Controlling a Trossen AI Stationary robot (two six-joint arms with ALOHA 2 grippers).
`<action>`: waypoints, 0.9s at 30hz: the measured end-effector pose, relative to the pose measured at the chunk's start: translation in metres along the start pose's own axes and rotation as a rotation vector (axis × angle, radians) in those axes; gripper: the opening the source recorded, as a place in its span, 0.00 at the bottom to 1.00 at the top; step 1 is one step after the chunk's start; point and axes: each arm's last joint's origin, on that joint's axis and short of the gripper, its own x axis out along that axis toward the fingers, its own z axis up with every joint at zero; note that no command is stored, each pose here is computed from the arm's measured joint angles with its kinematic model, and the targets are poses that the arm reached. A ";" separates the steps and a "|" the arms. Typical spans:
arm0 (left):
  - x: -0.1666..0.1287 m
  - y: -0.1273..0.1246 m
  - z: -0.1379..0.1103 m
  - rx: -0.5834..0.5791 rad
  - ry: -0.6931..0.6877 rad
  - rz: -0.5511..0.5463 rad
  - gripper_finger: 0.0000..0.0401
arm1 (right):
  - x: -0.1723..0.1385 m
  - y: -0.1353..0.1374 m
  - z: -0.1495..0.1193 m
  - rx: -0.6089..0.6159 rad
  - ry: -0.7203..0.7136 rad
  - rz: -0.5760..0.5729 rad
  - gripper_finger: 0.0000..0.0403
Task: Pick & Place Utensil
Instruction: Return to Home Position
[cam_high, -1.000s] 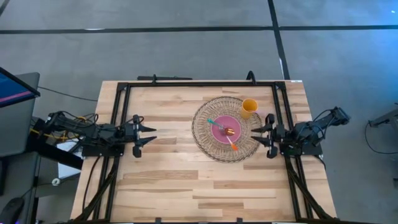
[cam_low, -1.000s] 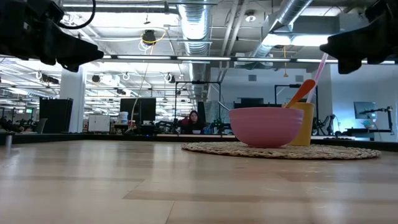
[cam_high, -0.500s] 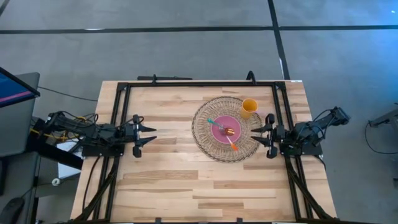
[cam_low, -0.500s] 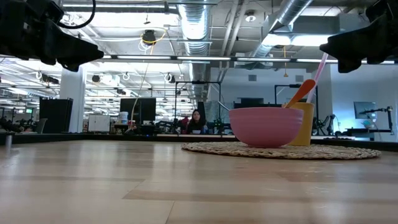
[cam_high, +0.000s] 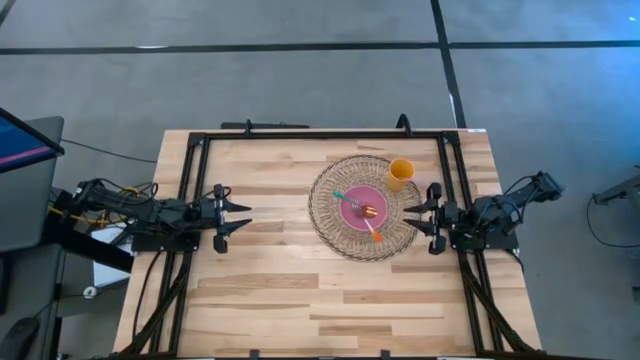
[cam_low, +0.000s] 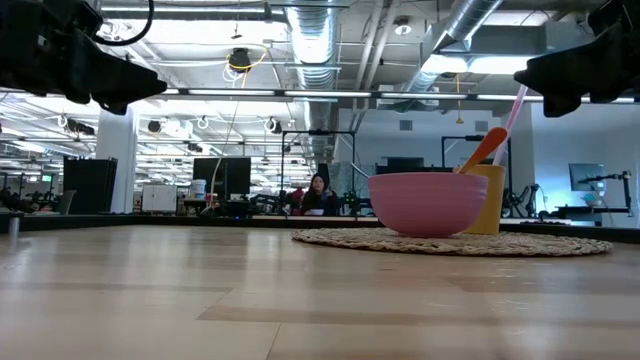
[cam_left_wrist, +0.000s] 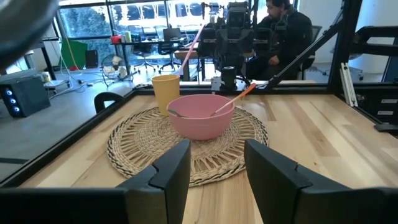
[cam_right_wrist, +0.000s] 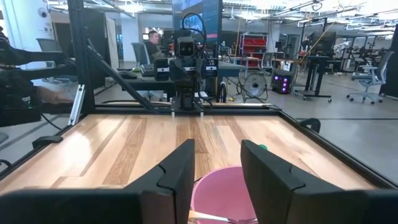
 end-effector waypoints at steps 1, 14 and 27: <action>0.000 0.000 0.000 0.000 -0.001 0.000 0.38 | 0.000 0.000 0.000 0.000 0.000 0.000 0.31; 0.000 0.000 0.000 -0.002 -0.003 0.000 0.38 | 0.000 0.000 0.000 -0.001 0.001 0.000 0.31; 0.000 0.000 0.001 -0.004 -0.008 0.001 0.38 | 0.000 0.000 0.000 -0.001 0.001 0.000 0.31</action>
